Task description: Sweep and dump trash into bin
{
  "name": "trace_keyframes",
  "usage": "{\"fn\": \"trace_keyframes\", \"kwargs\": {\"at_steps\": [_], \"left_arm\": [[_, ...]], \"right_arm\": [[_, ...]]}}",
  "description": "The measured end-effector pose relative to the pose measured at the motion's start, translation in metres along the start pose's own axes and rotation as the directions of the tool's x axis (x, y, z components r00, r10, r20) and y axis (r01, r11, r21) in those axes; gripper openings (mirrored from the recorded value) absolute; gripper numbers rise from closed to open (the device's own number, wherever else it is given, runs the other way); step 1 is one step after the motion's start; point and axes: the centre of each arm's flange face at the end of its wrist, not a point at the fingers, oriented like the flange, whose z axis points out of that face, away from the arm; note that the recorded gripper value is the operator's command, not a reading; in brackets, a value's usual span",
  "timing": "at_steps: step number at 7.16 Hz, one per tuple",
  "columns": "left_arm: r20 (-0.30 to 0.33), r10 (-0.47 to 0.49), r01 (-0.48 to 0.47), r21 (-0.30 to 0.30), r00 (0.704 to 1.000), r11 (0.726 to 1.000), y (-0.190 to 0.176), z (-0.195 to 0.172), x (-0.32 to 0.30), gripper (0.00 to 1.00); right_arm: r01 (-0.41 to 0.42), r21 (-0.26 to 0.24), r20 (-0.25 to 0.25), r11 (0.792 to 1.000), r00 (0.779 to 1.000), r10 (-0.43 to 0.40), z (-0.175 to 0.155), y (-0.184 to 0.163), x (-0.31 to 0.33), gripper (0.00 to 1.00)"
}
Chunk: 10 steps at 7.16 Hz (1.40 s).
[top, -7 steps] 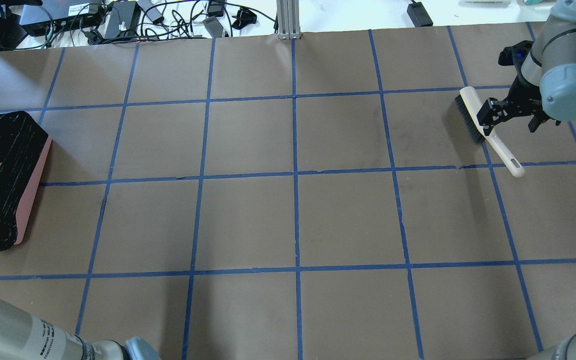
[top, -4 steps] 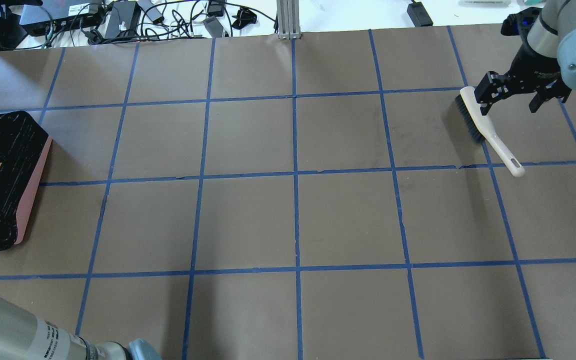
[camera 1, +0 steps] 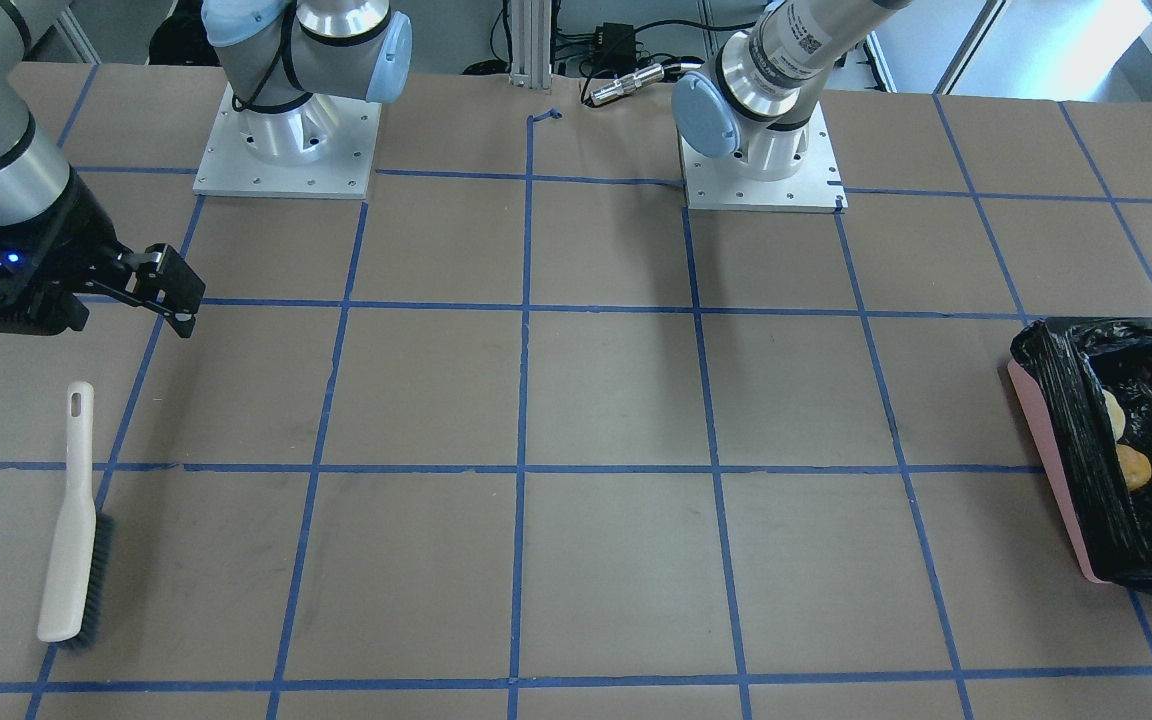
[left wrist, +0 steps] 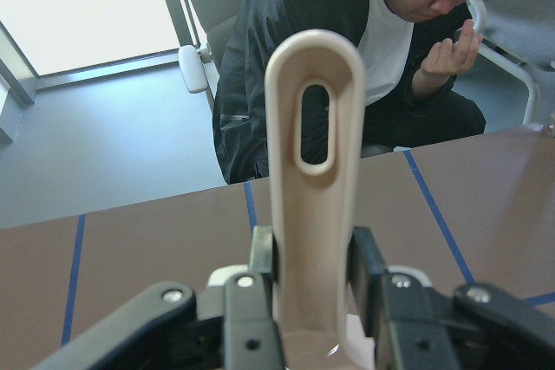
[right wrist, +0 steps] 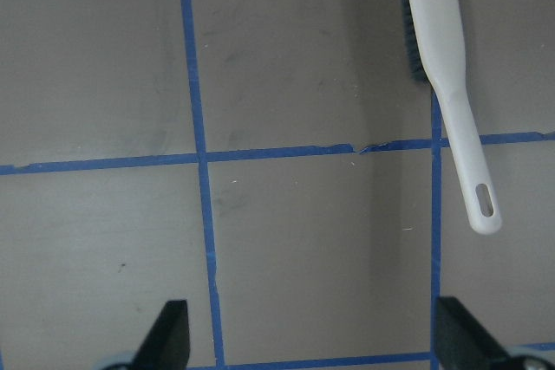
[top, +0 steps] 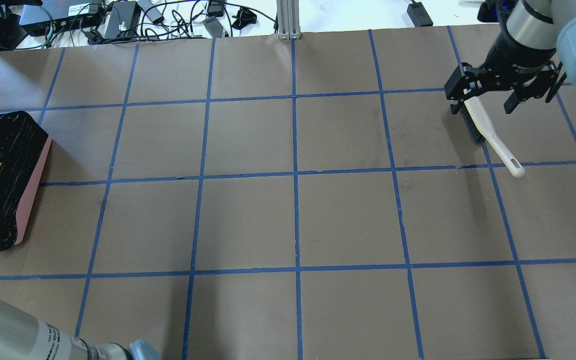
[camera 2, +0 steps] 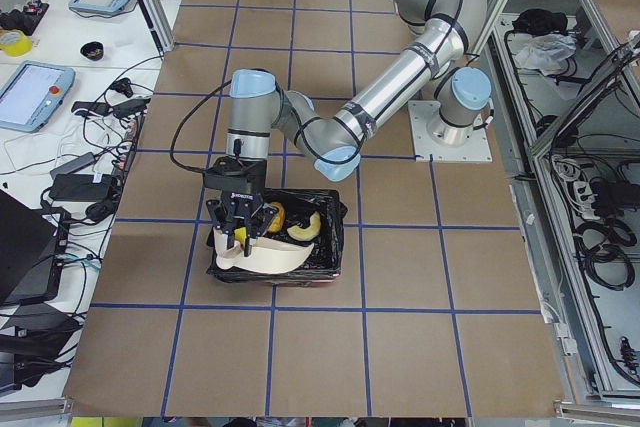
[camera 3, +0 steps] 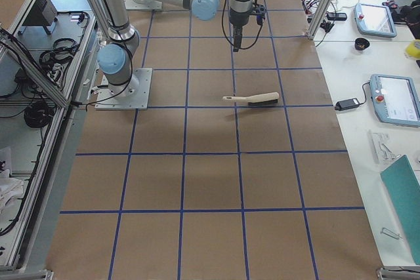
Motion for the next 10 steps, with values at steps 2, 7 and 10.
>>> {"fn": "trace_keyframes", "kwargs": {"at_steps": [2, 7, 10], "left_arm": [[-0.001, -0.003, 0.003, 0.007, 1.000, 1.000, 0.016, 0.005, -0.004, 0.00], [-0.004, 0.013, -0.013, 0.014, 1.000, 1.000, 0.026, 0.000, -0.011, 0.00], [-0.008, 0.024, -0.024, 0.022, 1.000, 0.999, 0.016, -0.007, -0.014, 0.00]], "right_arm": [[0.024, 0.000, 0.007, 1.000, 1.000, -0.024, -0.003, 0.009, -0.028, 1.00], [0.080, 0.005, 0.045, 0.997, 0.996, -0.080, -0.004, 0.022, -0.075, 1.00], [0.087, -0.001, 0.130, 0.996, 0.988, -0.086, 0.000, 0.020, -0.085, 1.00]]}}
